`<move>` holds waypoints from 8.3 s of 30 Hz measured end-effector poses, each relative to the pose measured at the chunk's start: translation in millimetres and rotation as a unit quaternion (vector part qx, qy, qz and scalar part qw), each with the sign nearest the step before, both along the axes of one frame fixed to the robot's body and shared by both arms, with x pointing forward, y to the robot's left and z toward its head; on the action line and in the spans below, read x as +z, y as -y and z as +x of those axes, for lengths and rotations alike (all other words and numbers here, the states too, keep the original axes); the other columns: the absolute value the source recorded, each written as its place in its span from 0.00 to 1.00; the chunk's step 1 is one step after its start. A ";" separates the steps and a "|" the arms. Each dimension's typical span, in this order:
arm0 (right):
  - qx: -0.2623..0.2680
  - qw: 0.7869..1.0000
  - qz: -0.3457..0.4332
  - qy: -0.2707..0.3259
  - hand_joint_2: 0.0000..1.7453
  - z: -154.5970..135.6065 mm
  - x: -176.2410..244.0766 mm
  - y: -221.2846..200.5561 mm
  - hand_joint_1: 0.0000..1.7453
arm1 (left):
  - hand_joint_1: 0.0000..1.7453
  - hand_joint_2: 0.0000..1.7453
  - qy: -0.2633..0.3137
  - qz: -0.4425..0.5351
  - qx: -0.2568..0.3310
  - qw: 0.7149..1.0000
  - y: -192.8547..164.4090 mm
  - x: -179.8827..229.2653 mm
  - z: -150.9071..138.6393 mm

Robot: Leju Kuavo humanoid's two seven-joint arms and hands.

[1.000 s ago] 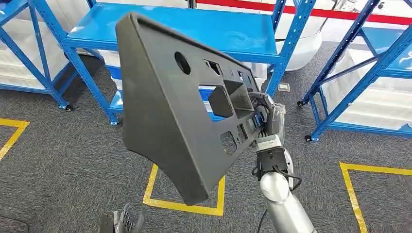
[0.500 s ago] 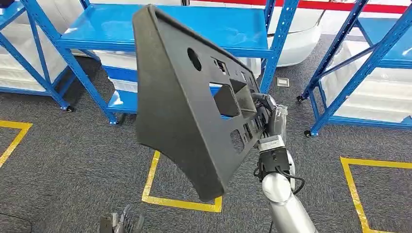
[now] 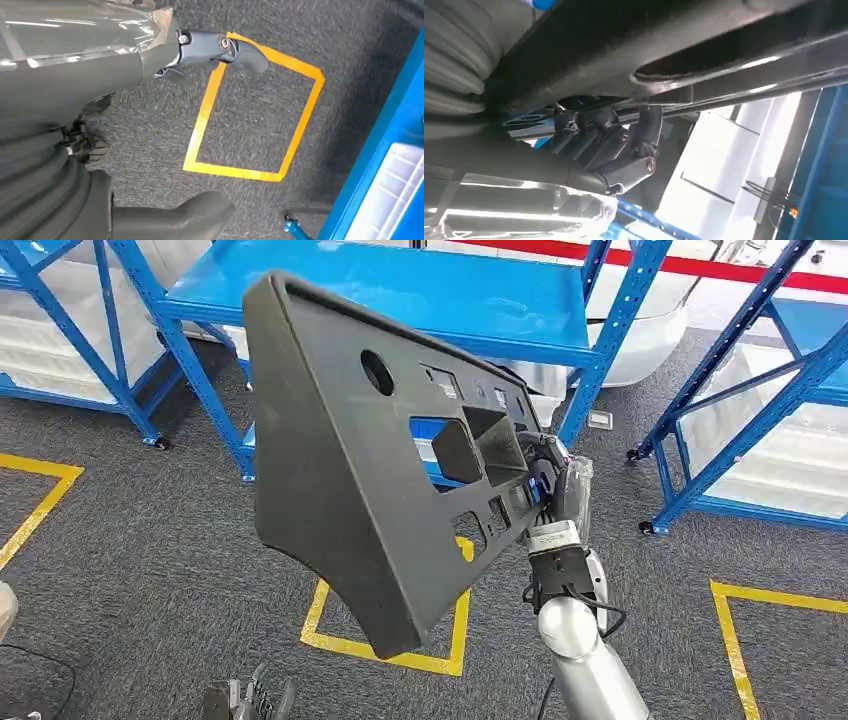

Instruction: Take the parts from the cabinet and place them on the table.

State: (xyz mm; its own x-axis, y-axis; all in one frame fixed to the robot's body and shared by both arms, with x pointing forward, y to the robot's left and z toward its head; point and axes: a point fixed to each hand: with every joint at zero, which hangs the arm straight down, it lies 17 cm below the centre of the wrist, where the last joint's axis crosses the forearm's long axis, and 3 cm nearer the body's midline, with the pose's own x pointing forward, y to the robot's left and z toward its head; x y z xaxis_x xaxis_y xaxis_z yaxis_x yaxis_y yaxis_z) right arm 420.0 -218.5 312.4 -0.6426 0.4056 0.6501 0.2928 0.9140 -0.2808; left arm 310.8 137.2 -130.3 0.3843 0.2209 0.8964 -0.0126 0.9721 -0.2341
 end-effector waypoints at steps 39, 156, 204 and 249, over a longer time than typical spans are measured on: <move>-0.008 1.000 -0.005 0.006 1.00 -13.4 -2.0 2.7 1.00 | 0.00 1.00 -0.177 -0.090 0.043 0.979 -16.1 -51.7 -34.7; 0.025 1.000 0.003 0.016 1.00 2.0 13.7 -19.4 1.00 | 0.00 1.00 -0.198 -0.079 0.017 0.977 -6.0 -60.8 -54.7; 0.084 0.996 0.003 0.030 1.00 36.2 33.8 -69.0 1.00 | 0.00 1.00 -0.231 -0.151 -0.035 0.961 36.8 -53.1 -64.5; 0.086 0.996 -0.002 0.022 1.00 39.8 45.6 -78.0 1.00 | 0.00 1.00 -0.235 -0.163 -0.038 0.957 44.2 -54.5 -77.3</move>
State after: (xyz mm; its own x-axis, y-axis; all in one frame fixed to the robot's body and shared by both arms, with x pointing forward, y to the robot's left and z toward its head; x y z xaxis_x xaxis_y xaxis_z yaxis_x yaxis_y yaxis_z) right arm 459.8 -140.4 358.0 -0.7301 0.2891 0.6192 0.1439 0.9509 -0.2741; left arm 233.5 93.0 -184.8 0.7550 0.4150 0.5076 -0.1234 0.8503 -0.5116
